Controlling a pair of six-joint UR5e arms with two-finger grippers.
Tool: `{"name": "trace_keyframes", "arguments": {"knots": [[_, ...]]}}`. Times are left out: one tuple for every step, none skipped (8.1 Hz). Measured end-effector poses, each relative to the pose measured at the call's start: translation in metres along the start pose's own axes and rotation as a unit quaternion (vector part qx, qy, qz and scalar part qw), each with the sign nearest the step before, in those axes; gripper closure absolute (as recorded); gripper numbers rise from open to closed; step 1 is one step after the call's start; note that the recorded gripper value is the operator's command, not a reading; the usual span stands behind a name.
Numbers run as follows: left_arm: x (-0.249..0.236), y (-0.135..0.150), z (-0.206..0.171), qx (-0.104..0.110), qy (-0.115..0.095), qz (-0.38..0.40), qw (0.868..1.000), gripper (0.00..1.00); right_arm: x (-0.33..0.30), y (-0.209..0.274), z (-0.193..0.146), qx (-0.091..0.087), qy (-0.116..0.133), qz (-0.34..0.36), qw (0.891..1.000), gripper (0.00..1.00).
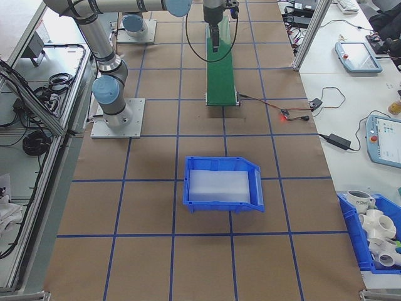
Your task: Move button from left to right
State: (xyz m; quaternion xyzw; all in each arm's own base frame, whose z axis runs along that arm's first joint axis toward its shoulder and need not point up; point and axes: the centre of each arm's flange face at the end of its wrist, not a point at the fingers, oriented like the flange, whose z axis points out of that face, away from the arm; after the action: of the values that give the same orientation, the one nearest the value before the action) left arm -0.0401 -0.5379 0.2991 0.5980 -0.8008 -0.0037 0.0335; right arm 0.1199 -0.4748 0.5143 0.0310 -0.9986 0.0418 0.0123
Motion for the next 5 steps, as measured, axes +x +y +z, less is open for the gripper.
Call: {"name": "trace_keyframes", "arguments": {"knots": [[-0.001, -0.002, 0.004, -0.001, -0.001, -0.001, 1.0, 0.89, 0.0, 0.0, 0.0, 0.0, 0.0, 0.0, 1.0, 0.0], [-0.001, -0.003, 0.008, -0.002, -0.003, -0.002, 1.0, 0.87, 0.0, 0.0, 0.0, -0.001, 0.0, 0.0, 1.0, 0.0], [0.0, -0.004, 0.012, -0.003, -0.005, -0.002, 1.0, 0.77, 0.0, 0.0, 0.0, -0.002, 0.0, 0.0, 1.0, 0.0], [0.0, -0.005, 0.014, -0.003, -0.006, -0.002, 1.0, 0.52, 0.0, 0.0, 0.0, -0.002, 0.0, 0.0, 1.0, 0.0], [0.0, -0.006, 0.016, -0.003, -0.007, 0.001, 1.0, 0.19, 0.0, 0.0, 0.0, -0.002, 0.0, 0.0, 1.0, 0.0]]}}
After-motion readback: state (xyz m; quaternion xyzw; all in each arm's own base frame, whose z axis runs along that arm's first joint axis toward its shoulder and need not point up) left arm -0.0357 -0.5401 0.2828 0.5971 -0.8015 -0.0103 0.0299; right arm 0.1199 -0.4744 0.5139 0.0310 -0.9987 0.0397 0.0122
